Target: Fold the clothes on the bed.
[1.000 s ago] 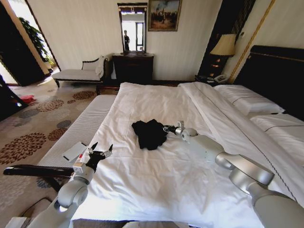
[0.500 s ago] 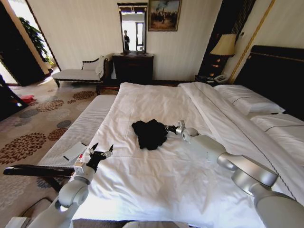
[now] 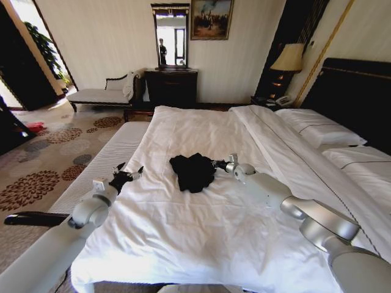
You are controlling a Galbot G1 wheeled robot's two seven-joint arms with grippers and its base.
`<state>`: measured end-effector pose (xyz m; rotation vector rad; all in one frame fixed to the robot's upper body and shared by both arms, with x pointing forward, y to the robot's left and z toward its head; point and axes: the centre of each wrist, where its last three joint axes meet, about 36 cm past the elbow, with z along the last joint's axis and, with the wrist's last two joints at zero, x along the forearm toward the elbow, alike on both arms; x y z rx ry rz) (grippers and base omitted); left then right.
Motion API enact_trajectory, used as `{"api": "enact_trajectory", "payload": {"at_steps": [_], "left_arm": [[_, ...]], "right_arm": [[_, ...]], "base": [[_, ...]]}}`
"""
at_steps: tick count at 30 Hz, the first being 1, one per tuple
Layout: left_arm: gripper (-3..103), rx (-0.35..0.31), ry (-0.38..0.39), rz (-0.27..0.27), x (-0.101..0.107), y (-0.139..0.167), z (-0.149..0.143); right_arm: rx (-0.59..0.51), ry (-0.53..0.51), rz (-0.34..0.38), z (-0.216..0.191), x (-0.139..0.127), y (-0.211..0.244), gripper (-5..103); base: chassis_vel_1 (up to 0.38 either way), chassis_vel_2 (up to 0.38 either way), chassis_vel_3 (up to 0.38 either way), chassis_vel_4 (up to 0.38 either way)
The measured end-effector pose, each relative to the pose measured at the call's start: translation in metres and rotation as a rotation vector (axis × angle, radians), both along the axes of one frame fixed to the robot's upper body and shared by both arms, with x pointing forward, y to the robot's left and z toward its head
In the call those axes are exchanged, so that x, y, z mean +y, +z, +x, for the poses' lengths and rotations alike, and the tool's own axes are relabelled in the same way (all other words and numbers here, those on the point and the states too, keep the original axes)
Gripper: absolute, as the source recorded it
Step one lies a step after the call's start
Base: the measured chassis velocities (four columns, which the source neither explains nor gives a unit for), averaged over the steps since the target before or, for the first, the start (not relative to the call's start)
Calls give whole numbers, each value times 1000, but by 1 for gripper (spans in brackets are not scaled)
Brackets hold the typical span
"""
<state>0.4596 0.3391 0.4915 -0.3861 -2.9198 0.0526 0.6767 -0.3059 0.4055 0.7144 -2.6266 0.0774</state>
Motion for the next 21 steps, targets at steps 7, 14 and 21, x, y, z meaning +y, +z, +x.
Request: {"api": "enact_trajectory", "payload": {"at_steps": [7, 14, 21], "left_arm": [[100, 69, -50, -70, -16, -16, 53], [100, 109, -72, -109, -51, -37, 97], [100, 153, -100, -96, -79, -61, 116]], "right_arm": [[-2, -5, -1, -2, -5, 1, 0], [-1, -4, 3, -3, -3, 1, 0], [0, 3, 8, -3, 2, 0, 0]], "base": [[0, 0, 0, 0], [0, 0, 0, 0], [0, 0, 0, 0]]}}
